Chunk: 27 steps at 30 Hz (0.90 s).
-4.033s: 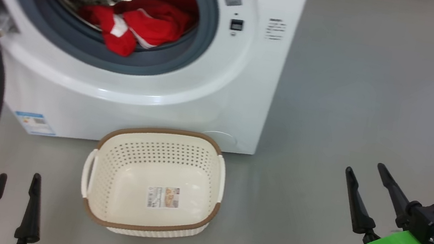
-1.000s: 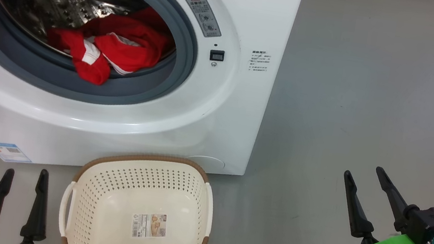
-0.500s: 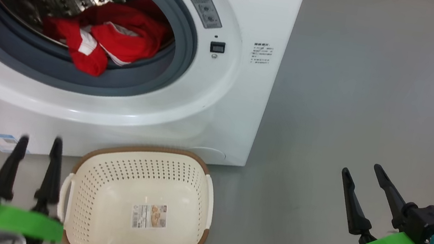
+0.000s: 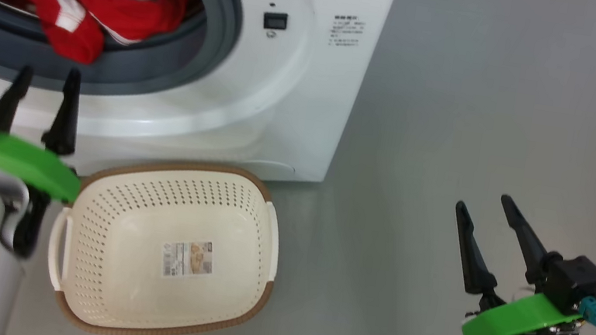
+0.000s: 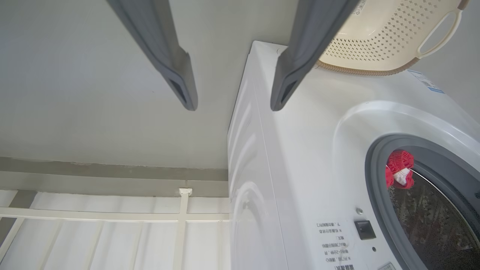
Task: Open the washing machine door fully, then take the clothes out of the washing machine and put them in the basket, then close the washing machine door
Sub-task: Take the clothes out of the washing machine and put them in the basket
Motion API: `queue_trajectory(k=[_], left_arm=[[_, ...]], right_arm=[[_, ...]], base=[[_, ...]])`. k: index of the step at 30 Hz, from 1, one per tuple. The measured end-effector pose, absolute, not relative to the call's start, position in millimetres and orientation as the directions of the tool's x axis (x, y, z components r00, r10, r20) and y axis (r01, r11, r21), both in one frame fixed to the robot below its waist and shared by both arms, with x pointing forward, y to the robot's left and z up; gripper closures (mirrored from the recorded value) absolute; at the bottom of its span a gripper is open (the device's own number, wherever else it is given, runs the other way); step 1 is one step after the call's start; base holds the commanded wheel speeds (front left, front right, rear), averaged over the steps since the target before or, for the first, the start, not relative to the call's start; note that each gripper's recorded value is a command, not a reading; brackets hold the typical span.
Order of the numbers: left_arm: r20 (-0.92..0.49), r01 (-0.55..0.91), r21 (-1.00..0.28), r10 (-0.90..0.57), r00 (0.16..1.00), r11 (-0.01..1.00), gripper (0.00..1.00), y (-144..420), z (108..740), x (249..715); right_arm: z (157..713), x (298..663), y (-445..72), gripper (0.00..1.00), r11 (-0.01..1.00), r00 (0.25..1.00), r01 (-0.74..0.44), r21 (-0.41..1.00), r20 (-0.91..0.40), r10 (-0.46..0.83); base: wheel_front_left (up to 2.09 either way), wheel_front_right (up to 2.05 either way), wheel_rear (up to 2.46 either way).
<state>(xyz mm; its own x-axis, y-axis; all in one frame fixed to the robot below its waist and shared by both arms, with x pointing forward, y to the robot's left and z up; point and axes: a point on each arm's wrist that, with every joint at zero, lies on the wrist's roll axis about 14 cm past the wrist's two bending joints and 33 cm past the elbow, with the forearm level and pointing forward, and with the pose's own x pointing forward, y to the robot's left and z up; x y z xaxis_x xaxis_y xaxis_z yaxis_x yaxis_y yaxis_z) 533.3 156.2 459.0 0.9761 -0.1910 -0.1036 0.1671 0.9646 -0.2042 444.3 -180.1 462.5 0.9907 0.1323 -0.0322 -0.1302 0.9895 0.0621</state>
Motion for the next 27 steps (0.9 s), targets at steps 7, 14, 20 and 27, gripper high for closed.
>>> queue_trajectory(k=[7,14,20,27], left_arm=[[-0.172,0.209,-0.178,-0.239,0.956,0.962,0.00,139.3,447.7,578.8],[-0.255,0.247,-0.139,-0.276,0.927,0.959,0.00,124.0,424.2,608.4],[-0.299,0.270,-0.097,-0.287,0.910,0.958,0.00,120.6,411.2,627.5],[-0.336,0.292,-0.066,-0.297,0.894,0.954,0.00,115.0,395.7,648.9]], right_arm=[[456.8,459.8,-185.1,0.00,0.992,0.993,-0.114,0.055,-0.034,0.116],[446.2,471.5,-185.1,0.00,0.992,0.993,-0.106,0.062,-0.048,0.109],[439.2,476.7,-184.1,0.00,0.992,0.992,-0.108,0.060,-0.061,0.112],[423.4,473.3,-189.7,0.00,0.994,0.990,-0.088,0.059,-0.103,0.093]], base=[[0.00,0.00,0.00],[0.00,0.00,0.00],[0.00,0.00,0.00],[0.00,0.00,0.00]])
